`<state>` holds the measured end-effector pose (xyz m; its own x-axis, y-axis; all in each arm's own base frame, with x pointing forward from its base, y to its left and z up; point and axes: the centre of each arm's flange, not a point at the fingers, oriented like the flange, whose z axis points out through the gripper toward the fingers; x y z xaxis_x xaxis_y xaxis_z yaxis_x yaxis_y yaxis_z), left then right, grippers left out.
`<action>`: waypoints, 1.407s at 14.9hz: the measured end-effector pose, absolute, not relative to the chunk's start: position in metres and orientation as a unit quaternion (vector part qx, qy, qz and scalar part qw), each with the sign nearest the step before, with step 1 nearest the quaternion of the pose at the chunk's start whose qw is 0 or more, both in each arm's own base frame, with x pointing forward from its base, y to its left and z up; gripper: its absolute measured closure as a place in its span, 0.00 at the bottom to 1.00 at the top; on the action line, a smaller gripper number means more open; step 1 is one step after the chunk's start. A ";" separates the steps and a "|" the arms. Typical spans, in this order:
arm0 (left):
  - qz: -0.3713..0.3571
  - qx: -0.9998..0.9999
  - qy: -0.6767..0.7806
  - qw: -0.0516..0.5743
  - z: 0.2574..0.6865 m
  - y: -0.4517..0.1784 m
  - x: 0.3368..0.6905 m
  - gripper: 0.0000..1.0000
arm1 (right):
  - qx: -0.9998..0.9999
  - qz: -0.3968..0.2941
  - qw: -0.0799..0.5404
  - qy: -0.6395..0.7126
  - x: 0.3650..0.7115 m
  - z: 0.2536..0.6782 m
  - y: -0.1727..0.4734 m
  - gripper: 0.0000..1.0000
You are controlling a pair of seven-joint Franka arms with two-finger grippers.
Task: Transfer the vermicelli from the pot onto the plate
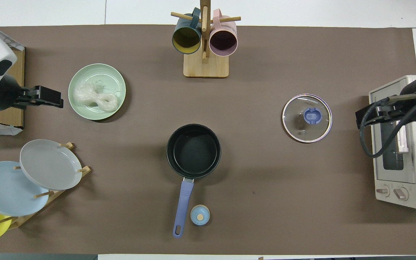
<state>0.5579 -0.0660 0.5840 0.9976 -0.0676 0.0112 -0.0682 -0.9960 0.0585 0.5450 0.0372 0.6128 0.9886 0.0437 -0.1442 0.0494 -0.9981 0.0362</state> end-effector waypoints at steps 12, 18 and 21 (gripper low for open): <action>-0.057 0.998 -0.029 0.004 0.604 -0.065 0.522 0.00 | 0.997 -0.070 0.020 0.016 0.545 0.614 0.035 0.00; -0.058 0.998 -0.030 0.005 0.603 -0.066 0.528 0.00 | 0.997 -0.070 0.020 0.016 0.545 0.614 0.035 0.00; -0.056 0.998 -0.030 0.005 0.604 -0.066 0.528 0.00 | 0.997 -0.070 0.020 0.016 0.545 0.614 0.035 0.00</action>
